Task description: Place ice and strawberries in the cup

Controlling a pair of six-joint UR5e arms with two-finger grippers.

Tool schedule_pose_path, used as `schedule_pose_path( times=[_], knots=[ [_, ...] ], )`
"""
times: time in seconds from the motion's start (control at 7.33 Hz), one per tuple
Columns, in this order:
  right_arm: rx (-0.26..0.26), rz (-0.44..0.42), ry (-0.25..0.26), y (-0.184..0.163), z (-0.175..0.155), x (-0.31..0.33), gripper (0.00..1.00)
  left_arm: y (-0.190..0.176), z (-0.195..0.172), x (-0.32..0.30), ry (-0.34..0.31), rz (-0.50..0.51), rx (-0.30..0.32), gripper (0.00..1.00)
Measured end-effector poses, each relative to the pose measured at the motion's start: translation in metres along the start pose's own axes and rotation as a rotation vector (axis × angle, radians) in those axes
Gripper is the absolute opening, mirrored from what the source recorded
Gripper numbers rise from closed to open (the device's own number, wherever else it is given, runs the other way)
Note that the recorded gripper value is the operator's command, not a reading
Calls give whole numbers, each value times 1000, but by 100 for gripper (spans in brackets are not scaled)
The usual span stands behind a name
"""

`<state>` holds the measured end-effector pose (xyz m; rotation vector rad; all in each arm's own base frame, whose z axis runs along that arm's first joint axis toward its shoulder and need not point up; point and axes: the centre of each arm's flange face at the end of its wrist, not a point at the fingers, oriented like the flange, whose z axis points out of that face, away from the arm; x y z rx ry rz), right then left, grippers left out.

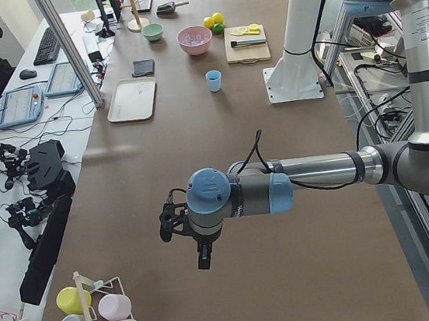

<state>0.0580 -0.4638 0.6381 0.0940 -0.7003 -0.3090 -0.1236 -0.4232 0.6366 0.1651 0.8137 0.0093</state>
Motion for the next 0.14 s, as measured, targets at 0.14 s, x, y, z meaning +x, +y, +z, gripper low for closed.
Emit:
schedule_pose_path(
  times=[0.14],
  knots=[
    [-1, 1, 0, 0, 0, 0, 100, -2, -2, 8, 0, -10, -4, 98]
  ],
)
